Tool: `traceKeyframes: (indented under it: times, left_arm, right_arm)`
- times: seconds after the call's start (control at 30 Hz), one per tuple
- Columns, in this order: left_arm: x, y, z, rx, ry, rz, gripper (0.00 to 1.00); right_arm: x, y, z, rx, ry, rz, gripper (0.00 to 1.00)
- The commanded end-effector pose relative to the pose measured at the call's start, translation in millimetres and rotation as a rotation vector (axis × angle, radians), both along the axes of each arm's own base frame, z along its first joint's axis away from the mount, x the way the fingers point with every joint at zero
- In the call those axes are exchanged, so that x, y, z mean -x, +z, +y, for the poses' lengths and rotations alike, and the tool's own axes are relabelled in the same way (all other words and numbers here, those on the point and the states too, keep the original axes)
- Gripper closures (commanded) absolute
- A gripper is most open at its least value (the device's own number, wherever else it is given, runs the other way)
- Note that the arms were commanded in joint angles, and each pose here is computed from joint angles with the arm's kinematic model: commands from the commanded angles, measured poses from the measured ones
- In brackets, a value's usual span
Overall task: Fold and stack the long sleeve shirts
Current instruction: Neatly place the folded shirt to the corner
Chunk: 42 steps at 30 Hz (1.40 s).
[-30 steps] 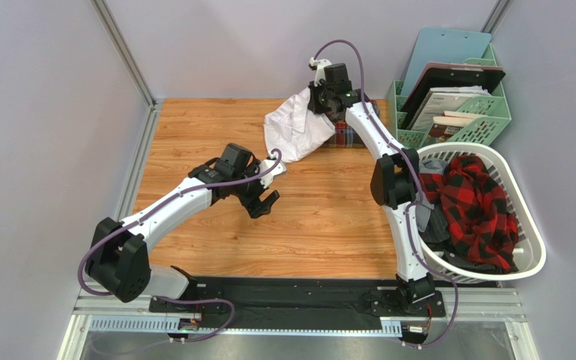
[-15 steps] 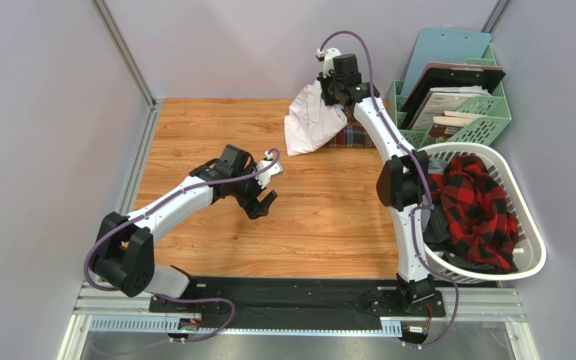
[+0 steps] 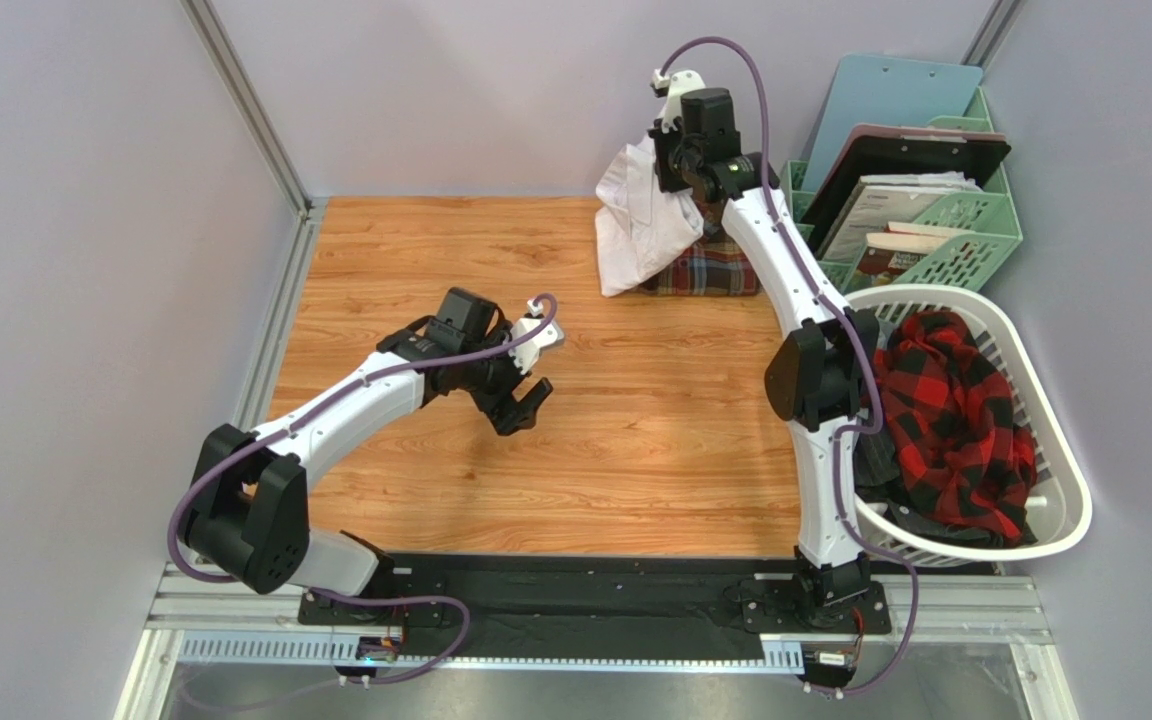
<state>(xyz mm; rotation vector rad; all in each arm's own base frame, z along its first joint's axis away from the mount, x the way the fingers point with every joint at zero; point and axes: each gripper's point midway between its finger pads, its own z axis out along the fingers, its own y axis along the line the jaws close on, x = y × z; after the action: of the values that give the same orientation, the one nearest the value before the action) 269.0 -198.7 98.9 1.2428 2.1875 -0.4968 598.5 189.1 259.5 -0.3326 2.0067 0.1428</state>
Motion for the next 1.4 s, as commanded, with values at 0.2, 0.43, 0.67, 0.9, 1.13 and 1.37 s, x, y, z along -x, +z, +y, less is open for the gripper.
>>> traceKeyframes:
  times: [0.2, 0.43, 0.67, 0.9, 1.13, 1.37]
  left_arm:
    - [-5, 3, -2, 0.024, -0.022, -0.025, 0.05]
    - [-4, 2, 0, 0.015, -0.027, -0.019, 0.05]
    - [-2, 0, 3, 0.01, -0.026, -0.01, 0.04]
    - [-3, -2, 8, 0.003, -0.021, -0.001, 0.04]
    - [-6, -2, 15, 0.0, 0.008, 0.004, 0.04]
    - [-16, 10, 17, 0.077, 0.078, 0.045, 0.03]
  right_arm:
    - [-13, 44, -45, -0.011, -0.065, -0.121, 1.0]
    - [-37, 9, -83, 0.031, -0.092, -0.108, 1.0]
    - [-51, -29, -99, 0.043, -0.06, -0.076, 1.0]
    - [-53, -75, -108, 0.056, -0.048, -0.007, 1.0]
    - [-58, -99, -126, 0.11, -0.094, 0.023, 0.49]
    - [-66, -52, -141, 0.115, -0.122, -0.064, 0.01]
